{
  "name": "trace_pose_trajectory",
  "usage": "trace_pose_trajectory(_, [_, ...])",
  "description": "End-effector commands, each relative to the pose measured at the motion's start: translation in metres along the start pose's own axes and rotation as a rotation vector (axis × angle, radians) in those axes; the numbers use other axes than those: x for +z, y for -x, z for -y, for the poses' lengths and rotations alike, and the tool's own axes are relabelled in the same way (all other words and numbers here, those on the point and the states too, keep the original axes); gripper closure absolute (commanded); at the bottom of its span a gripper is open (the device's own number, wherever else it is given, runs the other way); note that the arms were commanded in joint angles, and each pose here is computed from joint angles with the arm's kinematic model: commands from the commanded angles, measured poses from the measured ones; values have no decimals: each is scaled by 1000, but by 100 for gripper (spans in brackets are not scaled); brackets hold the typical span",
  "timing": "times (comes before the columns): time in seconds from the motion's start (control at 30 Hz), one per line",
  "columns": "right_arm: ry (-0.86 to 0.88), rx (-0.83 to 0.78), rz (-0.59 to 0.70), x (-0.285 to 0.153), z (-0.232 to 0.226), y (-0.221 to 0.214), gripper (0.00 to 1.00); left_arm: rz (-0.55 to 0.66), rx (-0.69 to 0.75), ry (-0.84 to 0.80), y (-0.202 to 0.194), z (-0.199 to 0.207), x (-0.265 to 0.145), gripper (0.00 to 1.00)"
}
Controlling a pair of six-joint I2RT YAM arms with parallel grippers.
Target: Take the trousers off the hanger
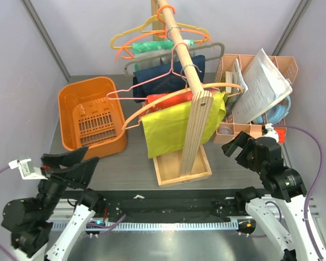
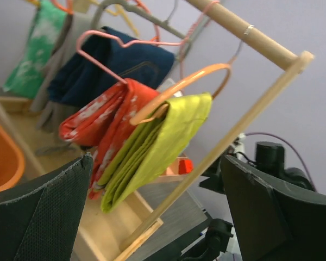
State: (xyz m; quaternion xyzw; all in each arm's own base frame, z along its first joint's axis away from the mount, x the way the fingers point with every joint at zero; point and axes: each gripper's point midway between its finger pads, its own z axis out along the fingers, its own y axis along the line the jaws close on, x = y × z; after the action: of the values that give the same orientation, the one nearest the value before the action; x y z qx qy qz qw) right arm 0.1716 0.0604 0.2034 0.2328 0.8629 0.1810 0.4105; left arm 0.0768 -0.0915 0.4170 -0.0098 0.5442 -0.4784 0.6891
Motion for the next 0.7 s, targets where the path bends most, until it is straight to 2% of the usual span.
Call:
trace_pose_trajectory(0.0, [-13,-54,66,-29,-1,23,0,-207,23,400,-12,-50,-27,0])
trace_pose_trajectory(0.03, [3,-42,83,-35,-4,26,0,-234,29,419,-11,-49,-29,0])
trace_pose_trajectory(0.1, [74,-9,155,-58,-14,39,0,-203,20,457,4,-45,-36,0])
trace_pose_trajectory(0.2, [240,-30,222,-84,-34,43,0,-103,1,324,20,-22,-34,0])
trace_pose_trajectory(0.27, [343,-48,253,-101,-44,42,0,-101,-25,297,20,-19,-31,0])
trace_pose_trajectory(0.43, [410,-139,103,-103,-60,21,0,-291,28,232,4,-8,3,0])
trace_pose_trajectory(0.5, [438,-180,58,-103,-67,17,0,-273,68,166,15,5,17,0])
trace_pose_trajectory(0.67, [497,-204,82,-121,-91,36,1,-255,126,-21,29,38,64,2])
